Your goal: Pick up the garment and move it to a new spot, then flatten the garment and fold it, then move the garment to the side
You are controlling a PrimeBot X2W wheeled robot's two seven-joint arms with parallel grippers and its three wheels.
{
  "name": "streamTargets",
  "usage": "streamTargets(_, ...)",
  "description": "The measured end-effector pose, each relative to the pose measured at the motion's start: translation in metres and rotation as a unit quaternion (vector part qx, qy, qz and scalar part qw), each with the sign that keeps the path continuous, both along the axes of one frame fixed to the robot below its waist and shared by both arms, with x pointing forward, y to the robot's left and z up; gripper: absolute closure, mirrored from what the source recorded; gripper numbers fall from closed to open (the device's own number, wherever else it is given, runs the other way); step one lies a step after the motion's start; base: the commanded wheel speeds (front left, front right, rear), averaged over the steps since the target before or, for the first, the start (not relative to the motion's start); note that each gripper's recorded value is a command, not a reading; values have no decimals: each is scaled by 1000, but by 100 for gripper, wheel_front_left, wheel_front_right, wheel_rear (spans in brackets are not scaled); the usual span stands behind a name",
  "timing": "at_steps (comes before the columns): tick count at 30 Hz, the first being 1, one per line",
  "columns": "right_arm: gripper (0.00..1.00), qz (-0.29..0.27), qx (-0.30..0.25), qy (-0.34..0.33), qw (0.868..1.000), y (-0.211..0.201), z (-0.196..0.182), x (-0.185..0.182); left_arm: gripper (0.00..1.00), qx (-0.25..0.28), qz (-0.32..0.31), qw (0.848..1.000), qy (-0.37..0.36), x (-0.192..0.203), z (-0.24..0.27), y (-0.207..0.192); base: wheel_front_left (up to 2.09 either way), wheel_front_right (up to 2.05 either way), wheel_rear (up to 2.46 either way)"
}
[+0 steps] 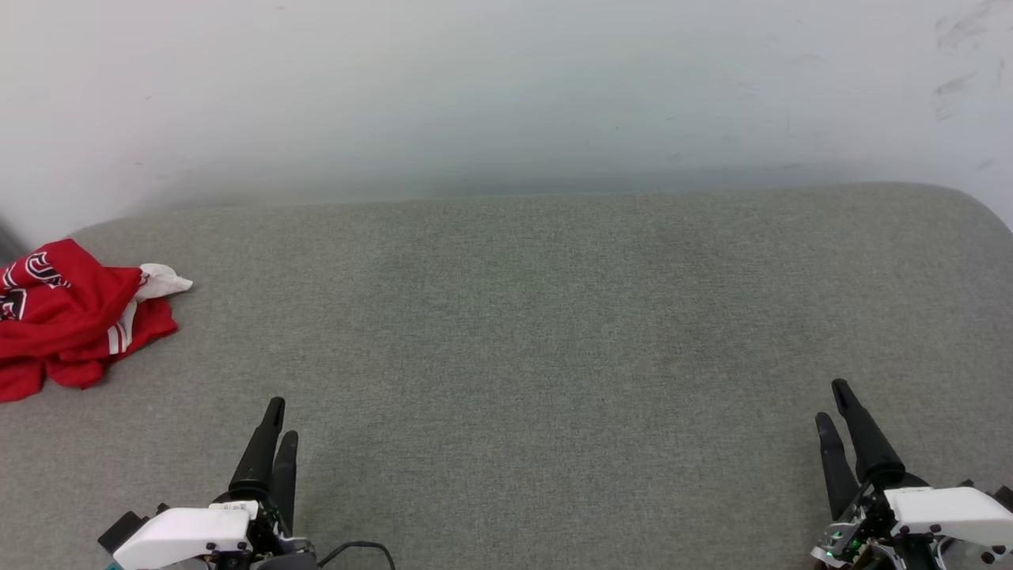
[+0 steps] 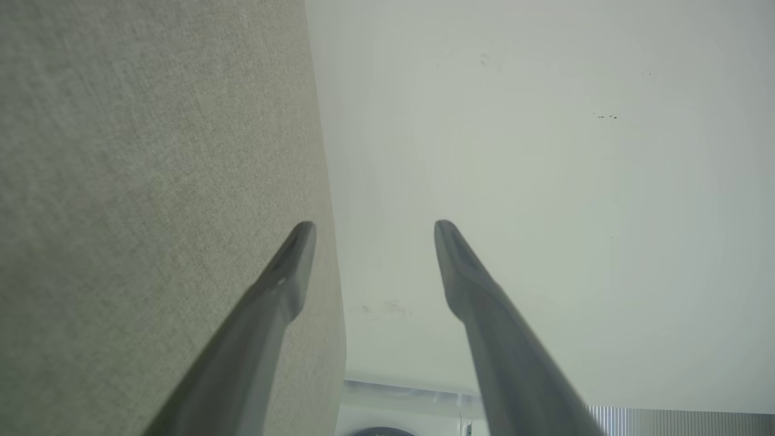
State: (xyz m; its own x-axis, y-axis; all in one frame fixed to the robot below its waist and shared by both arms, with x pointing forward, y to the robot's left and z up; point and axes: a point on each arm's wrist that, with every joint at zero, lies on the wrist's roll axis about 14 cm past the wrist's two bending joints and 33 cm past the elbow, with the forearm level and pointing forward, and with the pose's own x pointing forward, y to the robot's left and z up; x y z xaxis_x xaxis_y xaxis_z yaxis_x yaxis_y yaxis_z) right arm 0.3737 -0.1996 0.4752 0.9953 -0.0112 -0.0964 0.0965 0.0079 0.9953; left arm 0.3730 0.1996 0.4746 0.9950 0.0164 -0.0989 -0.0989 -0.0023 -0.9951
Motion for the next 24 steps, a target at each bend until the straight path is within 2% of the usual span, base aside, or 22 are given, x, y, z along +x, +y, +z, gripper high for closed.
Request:
streamTargets(9,0,-12,-30,-2,999,-3,2,0,0,24,16,1000,-1,-2,1,5,0,0,0)
streamTargets(17,0,-27,-112,7,993,-16,0,-3,0,77,40,996,7,-6,-1,21,0,0,0)
streamTargets(24,0,-30,-210,-8,977,-21,13,-1,0,137,66,988,-8,-5,12,38,0,0,0)
